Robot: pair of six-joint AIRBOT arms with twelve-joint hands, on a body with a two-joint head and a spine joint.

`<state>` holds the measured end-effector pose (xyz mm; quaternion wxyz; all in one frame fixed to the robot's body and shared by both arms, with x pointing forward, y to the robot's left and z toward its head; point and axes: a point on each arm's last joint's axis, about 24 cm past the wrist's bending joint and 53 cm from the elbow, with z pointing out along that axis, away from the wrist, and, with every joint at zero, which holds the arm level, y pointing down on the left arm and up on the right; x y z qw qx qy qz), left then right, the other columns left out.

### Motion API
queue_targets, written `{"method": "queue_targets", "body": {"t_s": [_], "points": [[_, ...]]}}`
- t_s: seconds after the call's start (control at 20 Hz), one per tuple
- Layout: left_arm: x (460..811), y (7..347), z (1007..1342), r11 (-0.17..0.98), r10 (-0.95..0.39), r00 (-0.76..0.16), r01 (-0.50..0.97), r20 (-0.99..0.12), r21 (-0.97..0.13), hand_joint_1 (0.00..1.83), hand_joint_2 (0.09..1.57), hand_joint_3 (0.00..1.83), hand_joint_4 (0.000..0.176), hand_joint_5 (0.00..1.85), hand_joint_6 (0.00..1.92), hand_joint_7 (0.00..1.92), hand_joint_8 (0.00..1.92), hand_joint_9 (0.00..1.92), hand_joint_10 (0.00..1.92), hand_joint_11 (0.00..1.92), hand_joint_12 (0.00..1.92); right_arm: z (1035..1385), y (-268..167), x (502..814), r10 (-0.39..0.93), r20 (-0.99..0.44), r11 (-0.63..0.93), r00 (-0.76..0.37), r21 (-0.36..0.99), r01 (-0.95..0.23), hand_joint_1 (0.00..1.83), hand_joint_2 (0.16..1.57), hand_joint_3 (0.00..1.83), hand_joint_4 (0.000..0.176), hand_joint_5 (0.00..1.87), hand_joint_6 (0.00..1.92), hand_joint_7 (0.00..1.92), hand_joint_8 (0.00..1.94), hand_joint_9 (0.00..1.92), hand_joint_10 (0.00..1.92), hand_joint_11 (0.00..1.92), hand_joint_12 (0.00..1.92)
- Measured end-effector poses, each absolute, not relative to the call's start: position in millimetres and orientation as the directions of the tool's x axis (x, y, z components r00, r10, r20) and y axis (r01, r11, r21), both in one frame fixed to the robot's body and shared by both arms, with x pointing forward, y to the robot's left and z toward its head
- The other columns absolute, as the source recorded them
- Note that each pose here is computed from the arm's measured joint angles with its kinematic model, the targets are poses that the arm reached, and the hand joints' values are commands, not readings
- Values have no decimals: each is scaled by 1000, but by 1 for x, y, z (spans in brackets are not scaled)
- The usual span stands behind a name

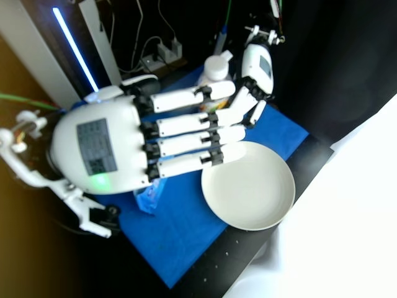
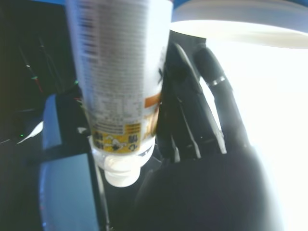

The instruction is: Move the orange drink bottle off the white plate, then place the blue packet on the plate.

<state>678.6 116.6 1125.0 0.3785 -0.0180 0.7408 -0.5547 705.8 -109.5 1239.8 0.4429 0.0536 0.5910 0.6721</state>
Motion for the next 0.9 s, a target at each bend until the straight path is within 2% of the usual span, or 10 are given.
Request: {"method": "queue_targets", "body": {"t_s": [0.2,0.3,0.35,0.45,0.5,0.6,0.7,0.75,0.8,0.9], "points": [[671,109,1123,374,-424,-727,402,-540,-836,724,916,0,0,422,0,476,0,446,0,16,927,1239,-109,705,656,-454,92,-603,841,-533,631,907,0,64,280,3,210,4,191,7,6,405],[668,111,1122,374,-422,-730,400,-537,-837,624,854,0,1,207,1,229,5,224,3,0,560,1240,-109,705,657,-453,92,-602,841,-533,641,913,0,63,276,1,207,2,191,5,0,401],[668,111,1121,374,-425,-732,394,-532,-840,556,827,0,33,93,2,121,6,119,5,0,322,1240,-109,705,657,-453,92,-602,841,-533,624,922,3,47,261,0,209,2,194,6,2,407],[667,112,1119,382,-418,-733,395,-537,-835,533,815,0,47,48,5,65,9,56,10,0,145,1239,-109,705,656,-454,92,-603,841,-533,619,928,6,40,256,0,207,1,196,6,2,410],[668,114,1119,384,-418,-731,395,-539,-835,453,786,0,59,1,0,4,0,2,0,0,39,1239,-109,705,655,-455,93,-603,841,-533,644,922,1,59,267,3,205,2,180,5,0,362],[669,115,1120,386,-422,-729,394,-539,-834,424,790,0,72,0,0,0,0,0,0,0,2,1239,-109,705,655,-455,93,-603,841,-533,644,903,0,66,276,5,215,6,180,6,2,352],[666,116,1118,386,-421,-734,387,-533,-837,435,794,0,106,0,0,0,0,0,0,0,0,1239,-108,705,654,-456,93,-604,840,-534,629,901,0,65,269,1,211,3,189,8,7,360],[663,117,1117,390,-414,-737,386,-534,-836,425,773,0,156,0,0,0,0,0,0,0,0,1239,-108,705,652,-458,95,-604,840,-534,636,892,0,68,261,0,202,0,169,1,1,357],[661,118,1117,399,-403,-738,391,-541,-830,418,780,0,164,0,0,0,0,0,0,0,0,1238,-108,704,649,-462,97,-605,839,-536,626,880,0,74,257,0,195,0,166,1,0,357],[655,126,1122,411,-393,-734,398,-553,-820,499,765,0,176,0,0,0,0,0,0,0,0,1237,-105,702,637,-472,102,-609,835,-540,605,829,0,114,194,1,147,1,114,2,0,199]]}}
